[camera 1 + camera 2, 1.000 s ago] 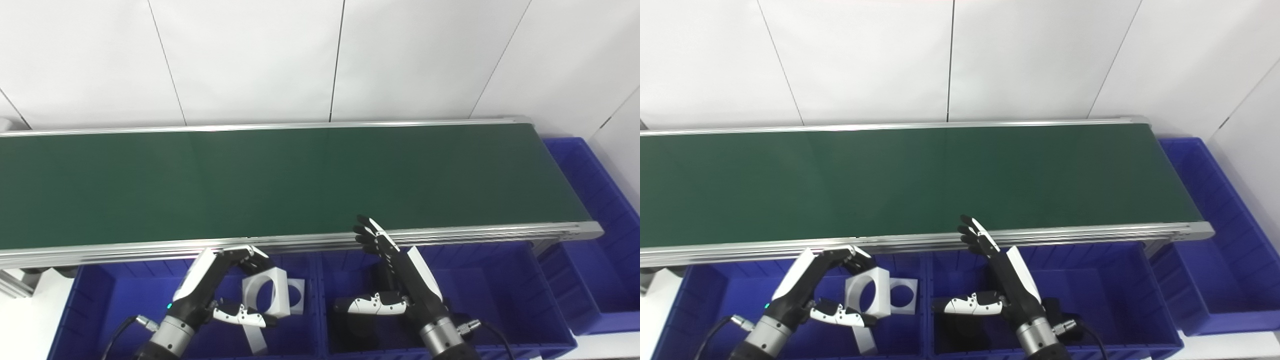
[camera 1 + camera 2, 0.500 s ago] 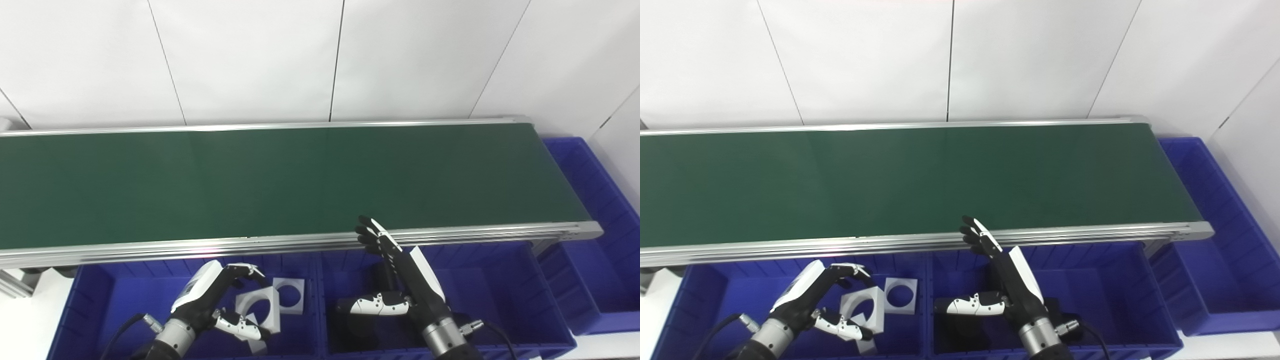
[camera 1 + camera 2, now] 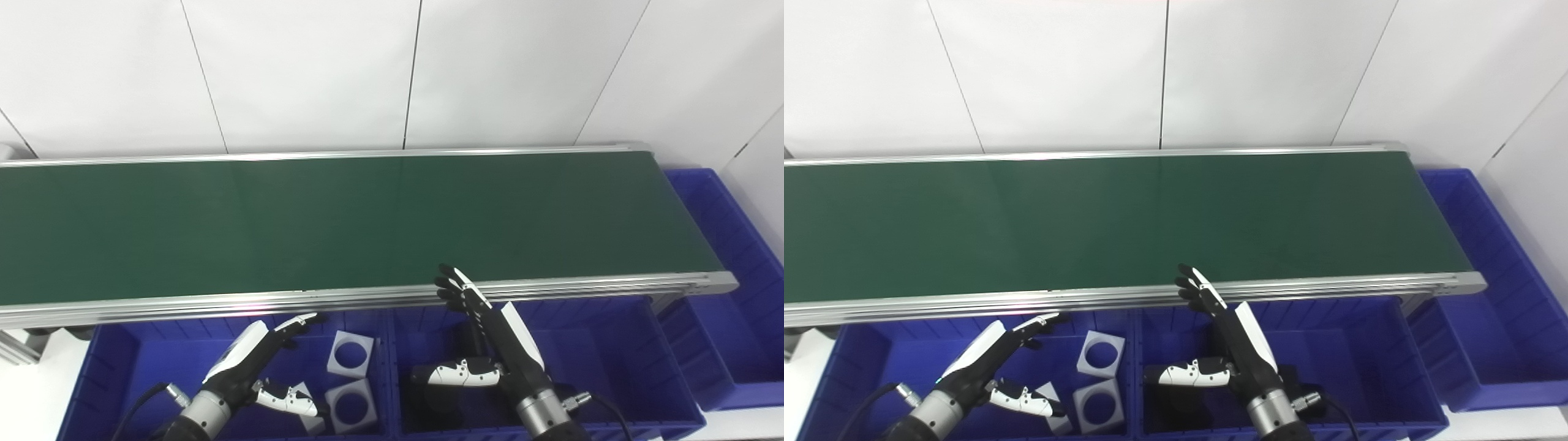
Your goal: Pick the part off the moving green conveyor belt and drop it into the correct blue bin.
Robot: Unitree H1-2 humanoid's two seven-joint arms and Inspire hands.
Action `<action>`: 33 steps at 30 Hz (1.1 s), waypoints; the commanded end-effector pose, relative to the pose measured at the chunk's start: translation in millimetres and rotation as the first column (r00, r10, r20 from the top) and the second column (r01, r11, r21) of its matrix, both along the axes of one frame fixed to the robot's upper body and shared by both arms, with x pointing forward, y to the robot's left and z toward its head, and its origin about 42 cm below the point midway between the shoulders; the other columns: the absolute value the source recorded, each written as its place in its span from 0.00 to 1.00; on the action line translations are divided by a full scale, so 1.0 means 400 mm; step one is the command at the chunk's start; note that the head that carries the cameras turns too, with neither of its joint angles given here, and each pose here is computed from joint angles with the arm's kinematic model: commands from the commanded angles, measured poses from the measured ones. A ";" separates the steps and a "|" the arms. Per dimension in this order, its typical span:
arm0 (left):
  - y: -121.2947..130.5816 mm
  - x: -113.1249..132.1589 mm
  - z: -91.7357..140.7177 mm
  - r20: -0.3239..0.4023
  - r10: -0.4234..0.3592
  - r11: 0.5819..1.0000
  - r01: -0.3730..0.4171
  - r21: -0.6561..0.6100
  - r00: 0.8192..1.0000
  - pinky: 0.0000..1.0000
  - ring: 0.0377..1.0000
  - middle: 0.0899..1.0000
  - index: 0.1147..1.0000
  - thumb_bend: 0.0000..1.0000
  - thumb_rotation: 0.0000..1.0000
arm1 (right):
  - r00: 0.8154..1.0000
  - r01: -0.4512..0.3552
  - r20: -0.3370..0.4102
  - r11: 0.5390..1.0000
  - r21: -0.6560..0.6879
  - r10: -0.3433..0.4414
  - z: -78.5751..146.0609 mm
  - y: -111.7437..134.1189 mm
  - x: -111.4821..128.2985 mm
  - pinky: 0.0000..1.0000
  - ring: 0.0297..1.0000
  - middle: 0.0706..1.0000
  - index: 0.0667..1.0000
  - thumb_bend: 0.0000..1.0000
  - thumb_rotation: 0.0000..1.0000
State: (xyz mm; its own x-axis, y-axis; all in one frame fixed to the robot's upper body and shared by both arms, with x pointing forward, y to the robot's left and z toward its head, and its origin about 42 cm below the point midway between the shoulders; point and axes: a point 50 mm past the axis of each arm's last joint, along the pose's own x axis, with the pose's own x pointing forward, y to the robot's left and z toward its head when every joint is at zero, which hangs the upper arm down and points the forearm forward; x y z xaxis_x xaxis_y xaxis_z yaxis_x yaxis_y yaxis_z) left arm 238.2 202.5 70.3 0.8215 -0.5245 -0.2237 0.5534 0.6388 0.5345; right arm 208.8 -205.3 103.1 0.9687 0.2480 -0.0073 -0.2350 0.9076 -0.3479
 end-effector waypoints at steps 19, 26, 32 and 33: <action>0.000 0.001 0.016 0.137 0.110 0.909 -0.044 -0.415 0.984 0.77 0.87 0.94 0.96 0.88 0.32 | 1.000 -0.012 0.016 1.000 0.000 0.012 0.029 -0.006 0.006 0.85 0.87 0.89 0.95 0.81 0.23; -0.002 -0.004 0.003 0.129 0.179 0.868 -0.095 -0.487 0.975 0.80 0.86 0.92 0.95 0.87 0.32 | 1.000 -0.013 0.017 1.000 0.003 0.013 0.029 -0.007 0.007 0.84 0.87 0.90 0.95 0.81 0.22; -0.003 -0.007 0.000 0.128 0.178 0.865 -0.093 -0.493 0.976 0.80 0.88 0.93 0.95 0.85 0.31 | 1.000 -0.010 0.013 1.000 -0.002 0.010 0.030 -0.008 0.007 0.84 0.88 0.90 0.95 0.81 0.22; -0.003 -0.007 -0.001 0.130 0.176 0.865 -0.090 -0.494 0.976 0.80 0.88 0.93 0.95 0.85 0.31 | 1.000 -0.009 0.013 1.000 -0.001 0.009 0.030 -0.008 0.006 0.84 0.88 0.90 0.95 0.81 0.22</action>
State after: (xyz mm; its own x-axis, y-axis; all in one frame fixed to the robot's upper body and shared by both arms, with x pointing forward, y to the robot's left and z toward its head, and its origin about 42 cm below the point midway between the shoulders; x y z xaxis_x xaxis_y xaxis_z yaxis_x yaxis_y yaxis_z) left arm 233.1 201.2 62.8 0.9003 -0.4207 0.1119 0.3910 0.8945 0.2169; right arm 208.5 -208.5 101.2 0.9651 0.2578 -0.0469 -0.2578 0.9019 -0.3466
